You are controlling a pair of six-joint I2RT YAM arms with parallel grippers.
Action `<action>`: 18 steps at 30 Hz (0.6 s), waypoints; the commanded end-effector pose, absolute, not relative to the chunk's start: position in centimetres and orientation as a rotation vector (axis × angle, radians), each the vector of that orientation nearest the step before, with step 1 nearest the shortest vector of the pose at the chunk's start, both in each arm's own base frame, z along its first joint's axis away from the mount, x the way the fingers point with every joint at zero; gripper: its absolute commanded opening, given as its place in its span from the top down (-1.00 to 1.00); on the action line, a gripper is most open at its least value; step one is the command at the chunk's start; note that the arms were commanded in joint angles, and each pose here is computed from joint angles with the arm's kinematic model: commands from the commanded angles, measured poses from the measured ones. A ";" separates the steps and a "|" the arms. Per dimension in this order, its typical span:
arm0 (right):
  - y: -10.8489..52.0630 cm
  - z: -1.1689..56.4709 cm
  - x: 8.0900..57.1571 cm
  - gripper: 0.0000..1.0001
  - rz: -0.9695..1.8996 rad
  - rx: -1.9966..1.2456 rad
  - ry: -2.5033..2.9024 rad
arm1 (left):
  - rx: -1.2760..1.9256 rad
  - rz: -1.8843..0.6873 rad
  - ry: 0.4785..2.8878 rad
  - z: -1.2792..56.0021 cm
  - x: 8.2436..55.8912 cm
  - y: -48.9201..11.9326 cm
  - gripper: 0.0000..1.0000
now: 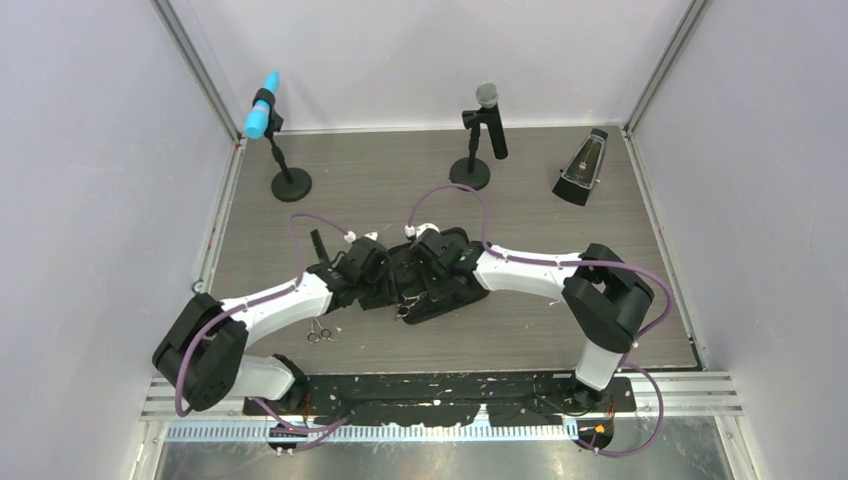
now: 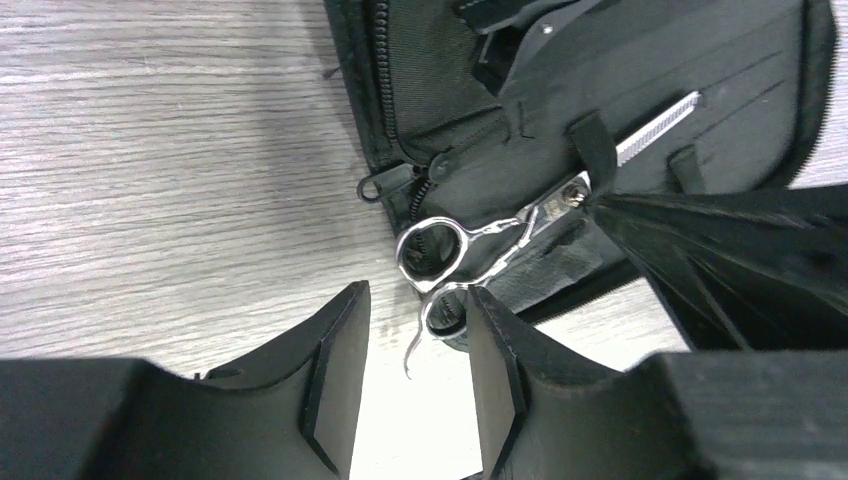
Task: Sort the hair-cutting tools
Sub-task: Adjust the hairdressing tool bag at the center of the board.
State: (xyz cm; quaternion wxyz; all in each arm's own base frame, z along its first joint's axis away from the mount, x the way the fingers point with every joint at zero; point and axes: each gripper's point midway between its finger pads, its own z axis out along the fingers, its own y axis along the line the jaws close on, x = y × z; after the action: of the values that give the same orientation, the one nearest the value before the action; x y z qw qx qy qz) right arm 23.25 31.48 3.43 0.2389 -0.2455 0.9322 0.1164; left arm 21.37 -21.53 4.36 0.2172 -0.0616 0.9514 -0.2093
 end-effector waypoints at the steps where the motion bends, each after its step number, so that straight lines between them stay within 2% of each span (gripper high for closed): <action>1: 33.3 6.5 23.8 0.90 0.447 -0.631 2.453 | -0.181 -0.541 2.642 3.9 22.2 -21.6 0.18; 7: 32.9 6.4 23.9 0.90 0.433 -0.613 2.453 | -0.171 -0.531 2.654 3.7 22.7 -22.0 0.25; 9: 32.4 6.4 24.3 0.79 0.419 -0.583 2.456 | -0.169 -0.531 2.654 3.7 22.7 -22.0 0.26; 12: 31.8 6.2 24.6 0.47 0.392 -0.560 2.466 | -0.165 -0.526 2.659 3.5 22.8 -22.0 0.26; 14: 31.8 6.0 24.9 0.35 0.378 -0.563 2.473 | -0.151 -0.550 2.678 3.4 22.4 -22.4 0.26; 18: 31.8 5.8 25.1 0.27 0.341 -0.591 2.487 | -0.143 -0.537 2.693 3.1 22.3 -22.2 0.29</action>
State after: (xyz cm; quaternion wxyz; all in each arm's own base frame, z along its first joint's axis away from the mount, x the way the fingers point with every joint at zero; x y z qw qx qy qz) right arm 23.76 31.26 3.96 0.2539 -0.2256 0.9316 0.1294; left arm 21.57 -21.85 2.56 0.1880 -0.0596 0.9621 -0.1884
